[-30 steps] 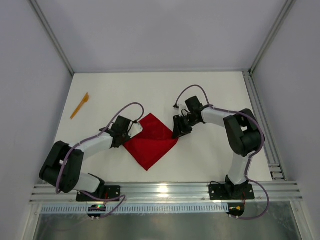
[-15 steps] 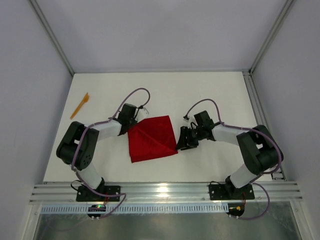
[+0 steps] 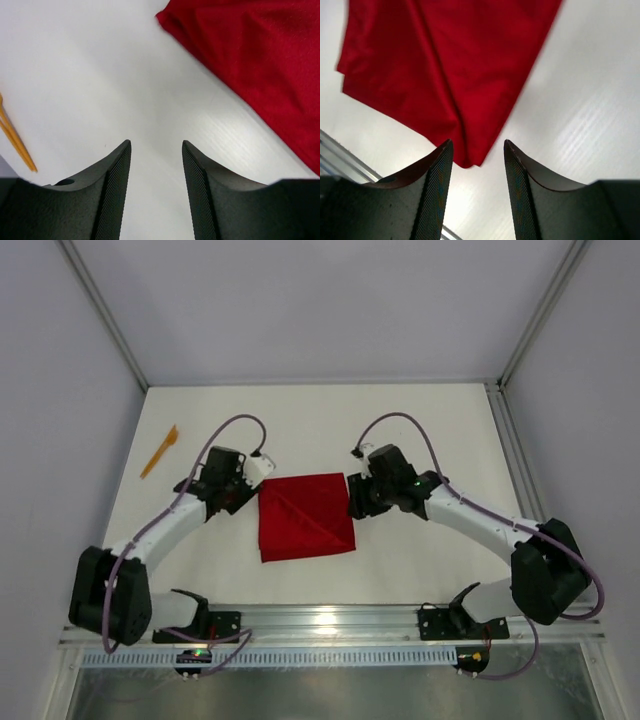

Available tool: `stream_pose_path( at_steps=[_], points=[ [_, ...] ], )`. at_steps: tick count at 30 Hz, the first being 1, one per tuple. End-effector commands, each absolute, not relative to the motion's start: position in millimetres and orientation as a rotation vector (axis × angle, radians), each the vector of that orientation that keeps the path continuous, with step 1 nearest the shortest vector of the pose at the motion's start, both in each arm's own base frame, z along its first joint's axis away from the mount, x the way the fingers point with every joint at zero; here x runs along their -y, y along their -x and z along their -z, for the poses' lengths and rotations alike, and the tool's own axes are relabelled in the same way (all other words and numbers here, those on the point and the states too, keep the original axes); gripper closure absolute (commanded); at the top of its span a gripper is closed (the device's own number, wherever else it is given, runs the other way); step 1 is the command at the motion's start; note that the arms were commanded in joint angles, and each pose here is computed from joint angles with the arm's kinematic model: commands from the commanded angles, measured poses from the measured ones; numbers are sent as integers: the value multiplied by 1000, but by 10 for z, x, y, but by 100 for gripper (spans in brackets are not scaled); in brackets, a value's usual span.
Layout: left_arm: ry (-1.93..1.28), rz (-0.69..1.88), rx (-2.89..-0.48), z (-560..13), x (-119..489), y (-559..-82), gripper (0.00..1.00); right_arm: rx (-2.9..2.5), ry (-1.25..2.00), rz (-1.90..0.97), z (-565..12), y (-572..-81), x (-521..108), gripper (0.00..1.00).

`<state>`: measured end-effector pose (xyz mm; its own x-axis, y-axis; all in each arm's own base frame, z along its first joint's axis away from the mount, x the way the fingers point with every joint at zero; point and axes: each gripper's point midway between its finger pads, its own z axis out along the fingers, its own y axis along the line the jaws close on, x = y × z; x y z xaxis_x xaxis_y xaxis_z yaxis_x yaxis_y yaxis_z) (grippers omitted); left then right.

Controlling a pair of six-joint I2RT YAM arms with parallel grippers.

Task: Fold the napkin into a case and place the utensils inside
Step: Turn over the upper triangle folded napkin.

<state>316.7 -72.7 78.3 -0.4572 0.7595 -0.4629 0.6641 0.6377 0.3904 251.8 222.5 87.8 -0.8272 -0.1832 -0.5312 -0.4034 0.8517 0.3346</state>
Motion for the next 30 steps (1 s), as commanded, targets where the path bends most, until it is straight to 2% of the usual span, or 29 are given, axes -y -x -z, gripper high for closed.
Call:
stream_pose_path(
  at_steps=[1, 4, 5, 6, 12, 15, 21, 30],
  points=[
    [-916, -144, -2360, -989, 455, -2783, 50, -2302, 643, -487, -1389, -2680, -2652, 50],
    [-743, -171, -2409, -1115, 175, -2634, 46, -2214, 810, -541, -1495, -2625, -3260, 50],
    [-672, -214, -2396, -1212, 45, -2600, 45, -2238, 862, -549, -1336, -2607, -3431, 50],
    [-636, -233, -2413, -1199, -21, -2541, 40, -2199, 909, -586, -1433, -2557, -3678, 50],
    [-431, -372, -2443, -1182, -378, -2386, 32, -2208, 1090, -568, -1049, -2354, -4411, 50],
    [-362, -384, -2445, -1222, -463, -2420, 31, -2217, 1087, -495, -883, -2422, -4583, 50],
    [-344, -318, -2469, -1166, -429, -2407, 32, -2172, 1234, -437, -673, -2199, -4892, 51],
    [-365, -263, -2470, -1160, -353, -2402, 32, -2254, 1224, -344, -371, -2160, -4803, 55]
  ],
)
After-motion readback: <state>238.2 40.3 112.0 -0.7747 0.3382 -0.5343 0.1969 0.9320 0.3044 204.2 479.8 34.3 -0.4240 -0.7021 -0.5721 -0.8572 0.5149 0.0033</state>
